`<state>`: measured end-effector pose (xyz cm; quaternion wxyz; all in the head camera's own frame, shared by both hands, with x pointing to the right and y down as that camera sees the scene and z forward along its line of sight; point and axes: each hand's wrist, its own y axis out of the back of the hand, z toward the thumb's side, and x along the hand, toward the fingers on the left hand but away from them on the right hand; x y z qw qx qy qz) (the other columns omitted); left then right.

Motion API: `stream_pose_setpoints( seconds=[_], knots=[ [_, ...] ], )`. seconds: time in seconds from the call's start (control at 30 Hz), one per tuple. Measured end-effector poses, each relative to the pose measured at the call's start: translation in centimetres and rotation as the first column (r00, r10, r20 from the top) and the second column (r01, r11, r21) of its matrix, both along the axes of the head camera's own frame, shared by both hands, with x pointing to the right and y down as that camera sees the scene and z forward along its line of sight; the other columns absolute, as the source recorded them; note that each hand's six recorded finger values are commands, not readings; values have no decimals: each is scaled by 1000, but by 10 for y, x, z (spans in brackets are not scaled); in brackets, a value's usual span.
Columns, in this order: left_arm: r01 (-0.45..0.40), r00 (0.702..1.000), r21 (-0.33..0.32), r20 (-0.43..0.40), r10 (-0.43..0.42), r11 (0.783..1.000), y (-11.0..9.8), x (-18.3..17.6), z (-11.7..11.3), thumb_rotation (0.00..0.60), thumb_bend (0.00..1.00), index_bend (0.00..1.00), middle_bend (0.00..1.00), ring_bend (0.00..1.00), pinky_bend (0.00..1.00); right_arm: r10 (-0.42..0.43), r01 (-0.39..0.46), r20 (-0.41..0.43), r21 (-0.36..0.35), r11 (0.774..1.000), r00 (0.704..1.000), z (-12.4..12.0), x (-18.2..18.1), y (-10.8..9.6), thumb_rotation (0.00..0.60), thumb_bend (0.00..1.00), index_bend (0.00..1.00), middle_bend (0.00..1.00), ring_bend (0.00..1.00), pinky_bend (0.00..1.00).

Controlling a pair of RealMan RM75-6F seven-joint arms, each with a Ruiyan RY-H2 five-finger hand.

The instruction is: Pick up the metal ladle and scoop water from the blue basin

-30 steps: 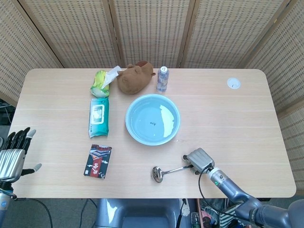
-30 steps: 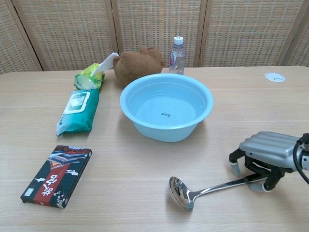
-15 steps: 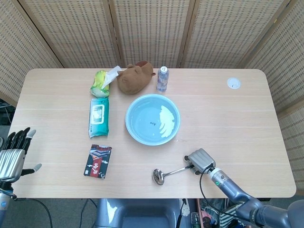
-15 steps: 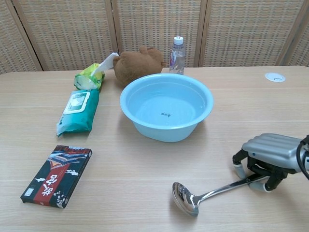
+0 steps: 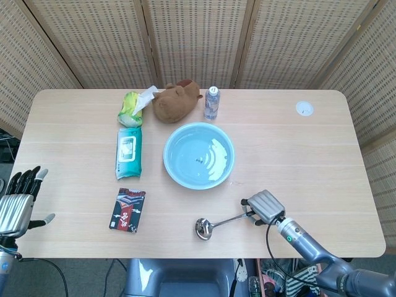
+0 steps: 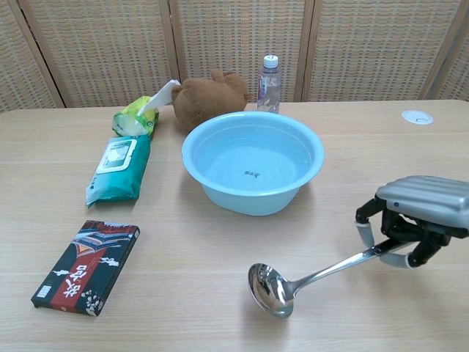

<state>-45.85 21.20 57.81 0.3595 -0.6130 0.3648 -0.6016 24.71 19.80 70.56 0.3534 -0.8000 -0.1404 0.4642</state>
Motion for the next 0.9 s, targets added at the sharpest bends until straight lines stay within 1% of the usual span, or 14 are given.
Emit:
stream_pose_setpoints(
  seconds=[0.23, 0.43, 0.53, 0.7, 0.8, 0.9],
  knots=[
    [5, 1000, -2, -5, -5, 1000, -1, -2, 0, 600, 0, 0, 0, 0, 0, -10, 9, 36, 39, 999, 999, -29, -11, -13, 600, 785, 694, 886, 806, 1000],
    [3, 1000, -5, -6, -3, 1000, -2, -1, 1, 600, 0, 0, 0, 0, 0, -39, 36, 30, 103, 994, 999, -49, -24, -32, 600, 795, 695, 886, 806, 1000],
    [5, 1000, -5, -7, -5, 1000, -2, -2, 1, 600, 0, 0, 0, 0, 0, -50, 47, 16, 134, 990, 999, -57, -31, -45, 600, 807, 696, 886, 806, 1000],
    [7, 1000, -7, -11, -7, 1000, -3, -2, 1, 600, 0, 0, 0, 0, 0, -47, 50, -21, 180, 982, 999, -71, -43, -73, 600, 811, 697, 886, 807, 1000],
    [13, 1000, -17, -17, -13, 1000, -4, -4, 2, 600, 0, 0, 0, 0, 0, -32, 42, -49, 217, 975, 998, -80, -50, -97, 600, 812, 697, 886, 807, 1000],
    [15, 1000, -23, -18, -15, 1000, -5, -5, 4, 600, 0, 0, 0, 0, 0, -1, 22, -90, 229, 973, 996, -84, -53, -118, 600, 815, 698, 887, 807, 1000]
  ],
)
